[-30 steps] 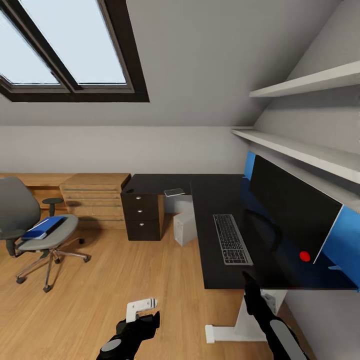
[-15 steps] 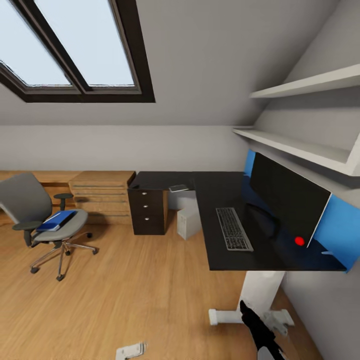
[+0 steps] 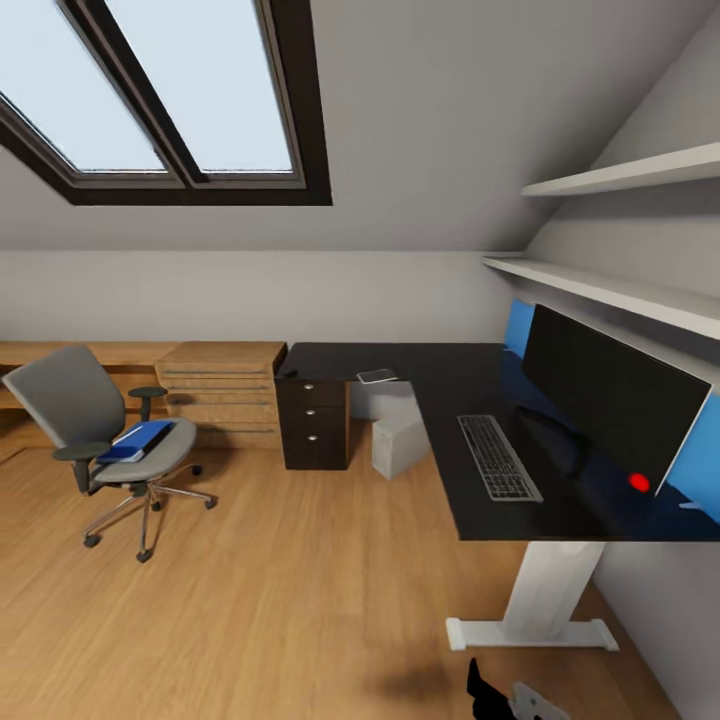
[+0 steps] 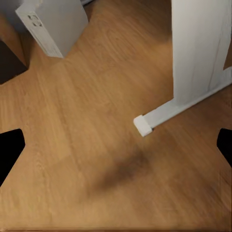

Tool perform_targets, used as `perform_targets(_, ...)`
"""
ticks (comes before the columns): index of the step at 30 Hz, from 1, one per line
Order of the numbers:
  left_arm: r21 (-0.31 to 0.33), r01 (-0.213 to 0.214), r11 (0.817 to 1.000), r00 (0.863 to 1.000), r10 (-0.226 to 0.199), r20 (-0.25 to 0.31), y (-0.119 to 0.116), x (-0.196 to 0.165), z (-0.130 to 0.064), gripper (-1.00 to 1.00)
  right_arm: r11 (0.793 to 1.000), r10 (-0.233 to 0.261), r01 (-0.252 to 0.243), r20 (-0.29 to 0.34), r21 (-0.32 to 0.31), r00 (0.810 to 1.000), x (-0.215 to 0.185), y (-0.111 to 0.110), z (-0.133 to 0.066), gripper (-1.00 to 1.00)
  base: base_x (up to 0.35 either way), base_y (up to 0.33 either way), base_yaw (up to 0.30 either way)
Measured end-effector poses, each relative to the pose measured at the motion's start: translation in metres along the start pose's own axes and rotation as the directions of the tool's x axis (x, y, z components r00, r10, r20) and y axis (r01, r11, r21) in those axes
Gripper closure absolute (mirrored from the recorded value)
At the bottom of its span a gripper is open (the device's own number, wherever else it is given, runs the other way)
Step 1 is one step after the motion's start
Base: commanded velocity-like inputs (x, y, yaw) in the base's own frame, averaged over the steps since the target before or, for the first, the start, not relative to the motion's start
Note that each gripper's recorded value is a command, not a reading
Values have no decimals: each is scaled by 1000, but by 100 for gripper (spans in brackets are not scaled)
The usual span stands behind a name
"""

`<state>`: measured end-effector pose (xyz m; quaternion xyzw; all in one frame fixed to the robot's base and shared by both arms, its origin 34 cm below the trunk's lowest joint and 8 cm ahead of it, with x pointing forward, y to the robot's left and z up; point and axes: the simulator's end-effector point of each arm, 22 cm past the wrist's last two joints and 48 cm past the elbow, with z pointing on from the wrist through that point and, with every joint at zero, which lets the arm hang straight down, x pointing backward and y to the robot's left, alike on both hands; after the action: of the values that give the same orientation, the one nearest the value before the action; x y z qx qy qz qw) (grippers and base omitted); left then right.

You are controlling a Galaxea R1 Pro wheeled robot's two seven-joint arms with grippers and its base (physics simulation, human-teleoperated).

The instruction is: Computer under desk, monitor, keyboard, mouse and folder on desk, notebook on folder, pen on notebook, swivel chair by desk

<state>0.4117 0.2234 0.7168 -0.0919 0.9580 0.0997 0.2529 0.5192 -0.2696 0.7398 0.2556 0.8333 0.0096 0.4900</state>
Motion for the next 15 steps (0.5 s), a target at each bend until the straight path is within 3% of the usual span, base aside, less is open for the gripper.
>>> perform_targets(2, -5, -7, 1000, 1000, 7, -9, 2, 5, 1, -100, 1000, -7, 7, -9, -2, 1000, 4, 1, -2, -100, 104, 333, 0)
perform_targets(7, -6, -15, 1000, 1000, 15, -22, 1, 12, 2, -100, 992, -106, 104, -23, -75, 994, 13, 18, -5, -100, 150, 320, 0)
perform_targets(15, -16, -26, 1000, 999, 26, -41, 5, 22, 4, -100, 988, -125, 122, -23, -90, 992, 15, 21, -6, -100, 230, 274, 0)
